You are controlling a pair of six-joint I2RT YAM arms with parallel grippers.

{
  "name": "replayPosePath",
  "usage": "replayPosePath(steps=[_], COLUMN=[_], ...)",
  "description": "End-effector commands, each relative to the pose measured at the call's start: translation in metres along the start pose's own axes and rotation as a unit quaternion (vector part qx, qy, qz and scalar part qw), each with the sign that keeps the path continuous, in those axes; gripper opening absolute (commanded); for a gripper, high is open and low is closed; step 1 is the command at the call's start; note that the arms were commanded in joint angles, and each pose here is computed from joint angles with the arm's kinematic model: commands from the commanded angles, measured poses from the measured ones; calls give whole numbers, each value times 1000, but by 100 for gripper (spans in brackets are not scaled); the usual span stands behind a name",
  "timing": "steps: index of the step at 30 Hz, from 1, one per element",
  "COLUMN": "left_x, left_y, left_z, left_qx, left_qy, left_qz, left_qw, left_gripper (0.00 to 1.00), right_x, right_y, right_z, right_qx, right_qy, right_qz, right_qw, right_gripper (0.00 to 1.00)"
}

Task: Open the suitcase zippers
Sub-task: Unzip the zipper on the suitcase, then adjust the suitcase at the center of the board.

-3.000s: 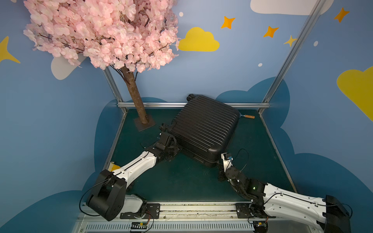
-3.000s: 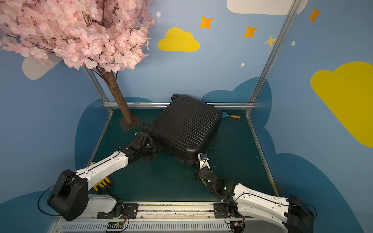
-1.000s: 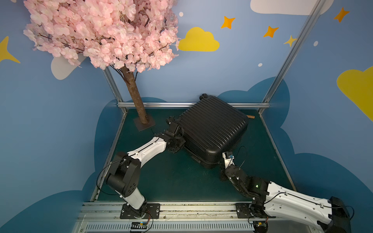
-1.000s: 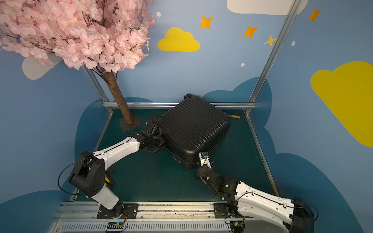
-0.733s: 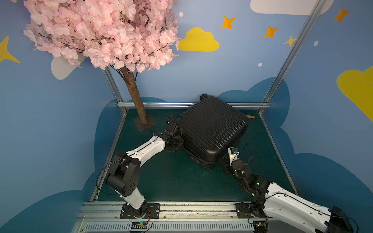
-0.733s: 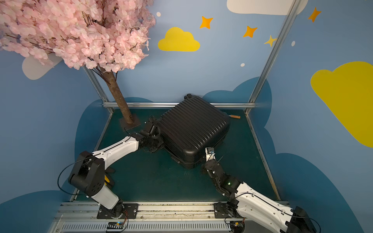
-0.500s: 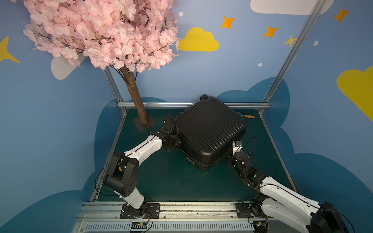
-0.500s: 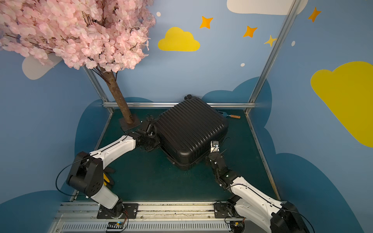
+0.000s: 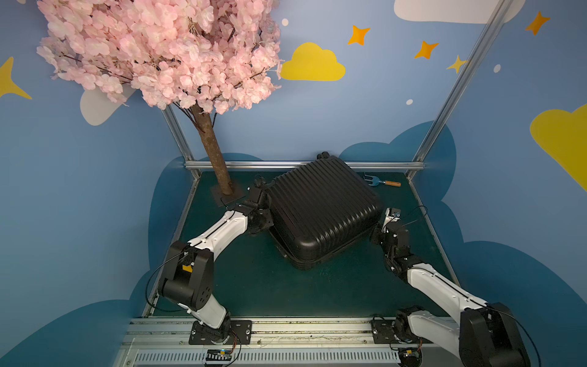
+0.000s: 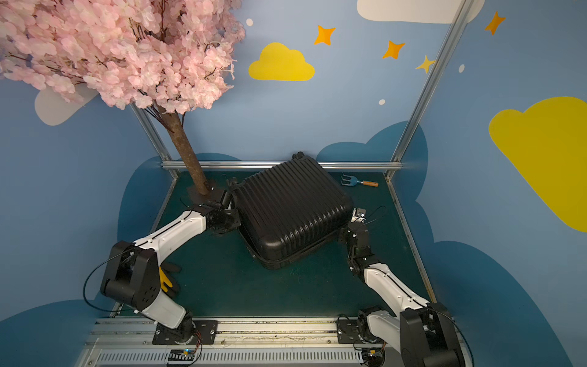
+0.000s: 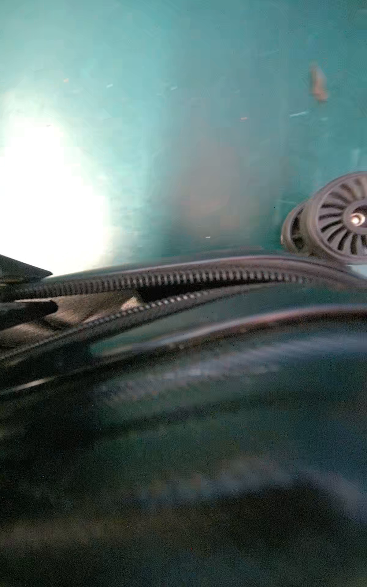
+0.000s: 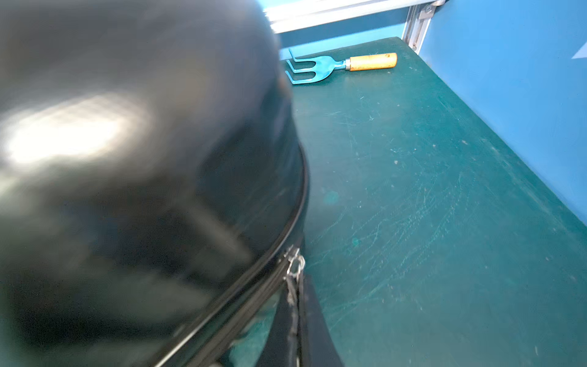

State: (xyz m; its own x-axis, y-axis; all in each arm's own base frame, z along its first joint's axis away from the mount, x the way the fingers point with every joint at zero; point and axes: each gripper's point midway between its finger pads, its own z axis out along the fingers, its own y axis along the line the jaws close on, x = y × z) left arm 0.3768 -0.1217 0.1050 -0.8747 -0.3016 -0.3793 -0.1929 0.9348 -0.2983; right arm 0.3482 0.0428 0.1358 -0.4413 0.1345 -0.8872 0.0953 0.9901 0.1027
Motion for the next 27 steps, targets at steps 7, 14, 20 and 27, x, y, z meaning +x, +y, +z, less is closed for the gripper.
replayPosePath(steps=[7, 14, 20, 27], left_x=[-25, -96, -130, -81], left_y=[21, 15, 13, -3], left_z=[-6, 2, -60, -138], left_qx=[-32, -84, -151, -19], left_qy=[-54, -112, -114, -176], left_qz=[177, 202, 92, 4], left_qw=[982, 969, 978, 984], left_gripper=[2, 4, 72, 100], right_x=[-48, -24, 1, 32], right_y=[-13, 42, 68, 99], right_z=[28, -5, -31, -58], right_qx=[-60, -191, -200, -229], right_qy=[-74, -70, -21, 38], right_qz=[22, -9, -13, -12], right_qw=[995, 979, 979, 973], right_gripper=[0, 0, 0, 0])
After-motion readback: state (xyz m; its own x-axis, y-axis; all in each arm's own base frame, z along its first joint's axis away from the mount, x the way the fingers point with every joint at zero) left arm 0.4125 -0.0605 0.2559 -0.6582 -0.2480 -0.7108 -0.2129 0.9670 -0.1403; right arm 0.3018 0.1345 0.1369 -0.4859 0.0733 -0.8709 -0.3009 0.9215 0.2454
